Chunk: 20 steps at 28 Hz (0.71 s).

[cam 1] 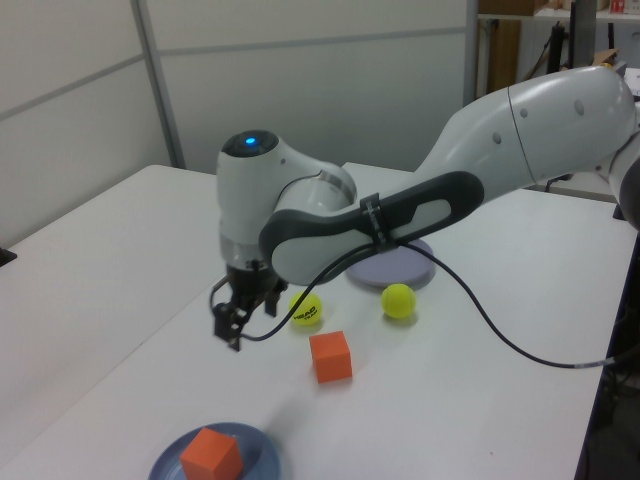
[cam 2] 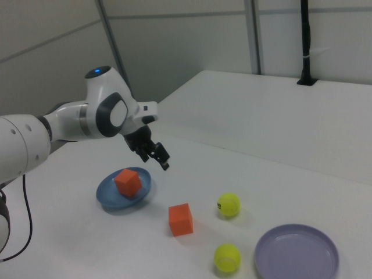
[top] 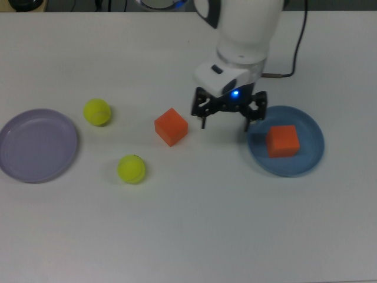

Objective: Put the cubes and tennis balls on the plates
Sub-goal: 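Move the open gripper down onto the second orange cube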

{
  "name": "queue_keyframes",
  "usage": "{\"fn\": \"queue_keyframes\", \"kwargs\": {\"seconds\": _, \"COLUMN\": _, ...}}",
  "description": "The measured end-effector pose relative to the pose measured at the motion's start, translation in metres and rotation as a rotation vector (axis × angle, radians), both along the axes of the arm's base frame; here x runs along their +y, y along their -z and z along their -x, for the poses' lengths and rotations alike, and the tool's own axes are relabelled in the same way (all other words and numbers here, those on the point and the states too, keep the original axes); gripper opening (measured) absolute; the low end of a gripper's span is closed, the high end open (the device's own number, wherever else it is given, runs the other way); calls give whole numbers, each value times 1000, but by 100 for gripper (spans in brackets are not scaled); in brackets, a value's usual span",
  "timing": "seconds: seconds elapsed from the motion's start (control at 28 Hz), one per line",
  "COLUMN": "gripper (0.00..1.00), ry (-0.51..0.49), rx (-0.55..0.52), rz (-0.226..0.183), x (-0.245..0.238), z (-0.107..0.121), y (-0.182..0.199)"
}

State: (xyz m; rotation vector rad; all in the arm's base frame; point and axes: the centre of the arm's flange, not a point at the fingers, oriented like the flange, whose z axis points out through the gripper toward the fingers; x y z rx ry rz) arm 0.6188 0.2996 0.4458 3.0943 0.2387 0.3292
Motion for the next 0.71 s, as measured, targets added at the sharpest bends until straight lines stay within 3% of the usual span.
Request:
{"fn": "queue_keyframes", "kwargs": {"seconds": 0.18, "gripper": 100, "ry": -89, "rx": 46, "rz": 68, "x": -34, "z": -6, "y": 24}}
{"fn": "queue_keyframes", "kwargs": {"seconds": 0.39, "gripper": 100, "ry": -244, "rx": 104, "rz": 121, "x": -59, "z": 0, "y": 46}}
{"fn": "queue_keyframes", "kwargs": {"seconds": 0.54, "gripper": 100, "ry": -365, "rx": 164, "rz": 107, "x": -73, "z": 10, "y": 47}}
{"fn": "queue_keyframes", "kwargs": {"seconds": 0.71, "gripper": 100, "ry": -445, "rx": 212, "rz": 82, "x": -93, "z": 17, "y": 39}}
